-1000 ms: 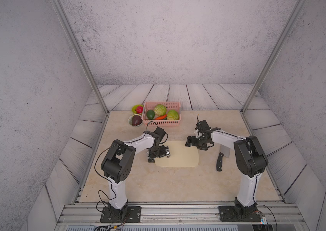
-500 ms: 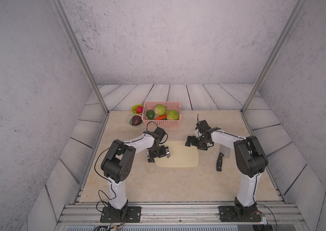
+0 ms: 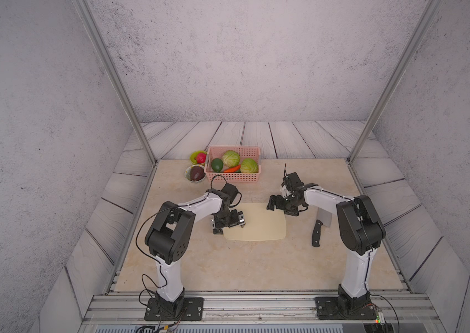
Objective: Align the knife with the edge of the cutting board
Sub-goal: Adjust the work surface at the center of the board.
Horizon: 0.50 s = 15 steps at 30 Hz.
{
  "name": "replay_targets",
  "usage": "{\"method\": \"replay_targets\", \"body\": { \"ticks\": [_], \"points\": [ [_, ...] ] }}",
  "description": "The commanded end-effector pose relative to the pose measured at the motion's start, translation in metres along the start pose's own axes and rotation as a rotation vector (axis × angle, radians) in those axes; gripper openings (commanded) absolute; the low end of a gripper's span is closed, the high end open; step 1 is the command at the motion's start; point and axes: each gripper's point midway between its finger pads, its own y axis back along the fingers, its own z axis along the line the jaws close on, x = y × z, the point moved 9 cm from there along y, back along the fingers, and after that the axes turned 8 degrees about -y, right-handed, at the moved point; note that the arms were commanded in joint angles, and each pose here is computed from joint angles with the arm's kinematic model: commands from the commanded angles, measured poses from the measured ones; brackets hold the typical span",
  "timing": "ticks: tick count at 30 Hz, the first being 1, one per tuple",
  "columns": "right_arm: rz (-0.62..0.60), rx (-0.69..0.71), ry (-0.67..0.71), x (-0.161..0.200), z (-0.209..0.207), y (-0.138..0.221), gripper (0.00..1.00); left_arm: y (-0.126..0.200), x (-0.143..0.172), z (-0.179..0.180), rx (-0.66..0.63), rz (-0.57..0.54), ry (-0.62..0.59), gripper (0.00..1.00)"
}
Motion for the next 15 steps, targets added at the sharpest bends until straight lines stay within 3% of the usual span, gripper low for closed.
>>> {"method": "replay_targets", "body": {
  "ticks": [1,9,15],
  "points": [
    [0.109,-0.014,-0.011,0.017,0.003,-0.015,0.99,-0.018,-0.009,-0.006,0.079,-0.034,-0.045,0.98],
    [0.071,0.129,-0.021,0.019,-0.012,-0.001,0.99,-0.006,-0.012,0.007,0.029,-0.069,-0.001,0.98],
    [0.055,0.130,-0.037,0.019,-0.023,0.007,0.99,0.003,-0.014,0.023,0.029,-0.091,0.049,0.98]
  ]
}}
